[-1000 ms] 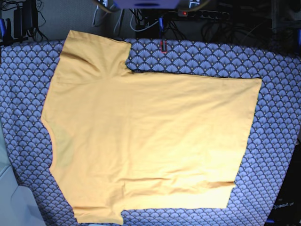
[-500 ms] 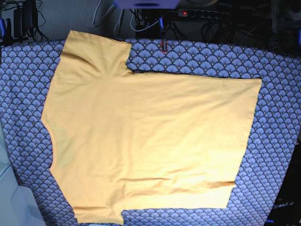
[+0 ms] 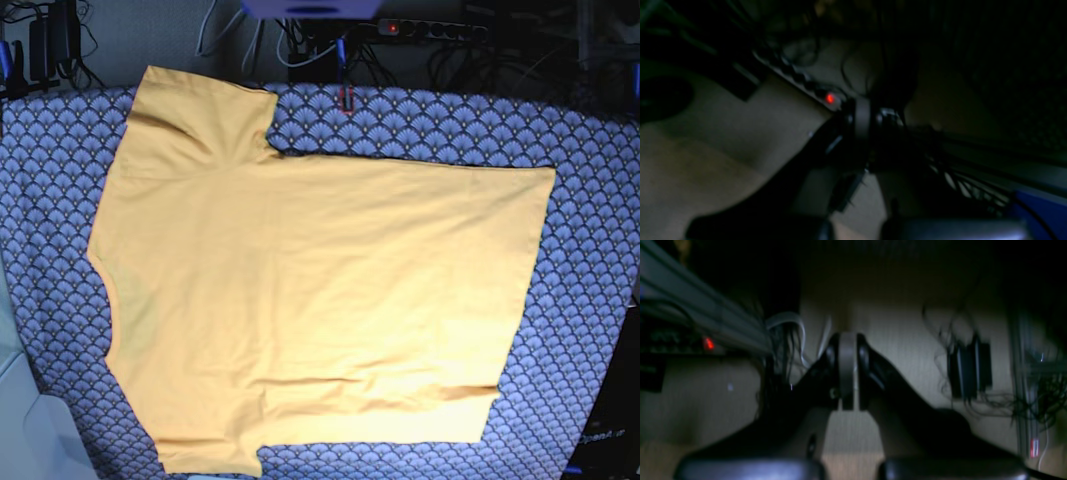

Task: Fold the T-shirt properly

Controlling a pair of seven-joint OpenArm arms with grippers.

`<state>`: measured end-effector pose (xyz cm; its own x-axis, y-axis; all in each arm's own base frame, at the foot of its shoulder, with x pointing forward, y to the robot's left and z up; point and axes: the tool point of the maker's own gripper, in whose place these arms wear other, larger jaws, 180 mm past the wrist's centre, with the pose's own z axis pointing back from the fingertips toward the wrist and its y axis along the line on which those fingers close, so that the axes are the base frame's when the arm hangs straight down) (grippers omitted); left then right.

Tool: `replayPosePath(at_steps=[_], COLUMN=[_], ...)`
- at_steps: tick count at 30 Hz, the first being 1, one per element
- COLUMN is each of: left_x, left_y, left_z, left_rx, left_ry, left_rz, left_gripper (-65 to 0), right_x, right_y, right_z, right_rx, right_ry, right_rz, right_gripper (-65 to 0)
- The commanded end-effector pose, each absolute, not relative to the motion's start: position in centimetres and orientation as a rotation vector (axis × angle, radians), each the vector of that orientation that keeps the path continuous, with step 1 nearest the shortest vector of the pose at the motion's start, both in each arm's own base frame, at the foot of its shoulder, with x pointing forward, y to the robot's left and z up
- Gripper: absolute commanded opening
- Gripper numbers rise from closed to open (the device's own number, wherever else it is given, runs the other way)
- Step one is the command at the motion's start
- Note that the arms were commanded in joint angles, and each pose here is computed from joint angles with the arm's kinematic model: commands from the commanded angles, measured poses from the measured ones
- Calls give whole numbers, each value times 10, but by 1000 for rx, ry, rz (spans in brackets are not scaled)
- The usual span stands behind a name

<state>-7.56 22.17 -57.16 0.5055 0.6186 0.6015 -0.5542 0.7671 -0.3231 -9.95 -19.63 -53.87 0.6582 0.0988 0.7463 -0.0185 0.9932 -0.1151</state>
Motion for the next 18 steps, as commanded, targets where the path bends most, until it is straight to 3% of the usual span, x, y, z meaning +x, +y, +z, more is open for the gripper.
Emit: replayPosePath(at_steps=[1,9,14,18], left_x=[-87,-137,-157,-163], left_y=[228,262,255,248], left_z=[-563,-510,-502,-482], left_rx=[-66,153,146,111], left_ry=[-787,-983,-955,-1013], left_rz=[718,812,812,819], left_gripper=[-650,-650,-650,-650], right_x=[-116,-126,-130,-123], right_y=[-201,-206,-211,-211], right_z=[-533,-513,-481,-445], right_rx=[-114,-109,-98,-97], right_ry=[-827,-870,-944,-1033], right_rz=[78,109,150,169], right_gripper=[-650,-650,-650,-650])
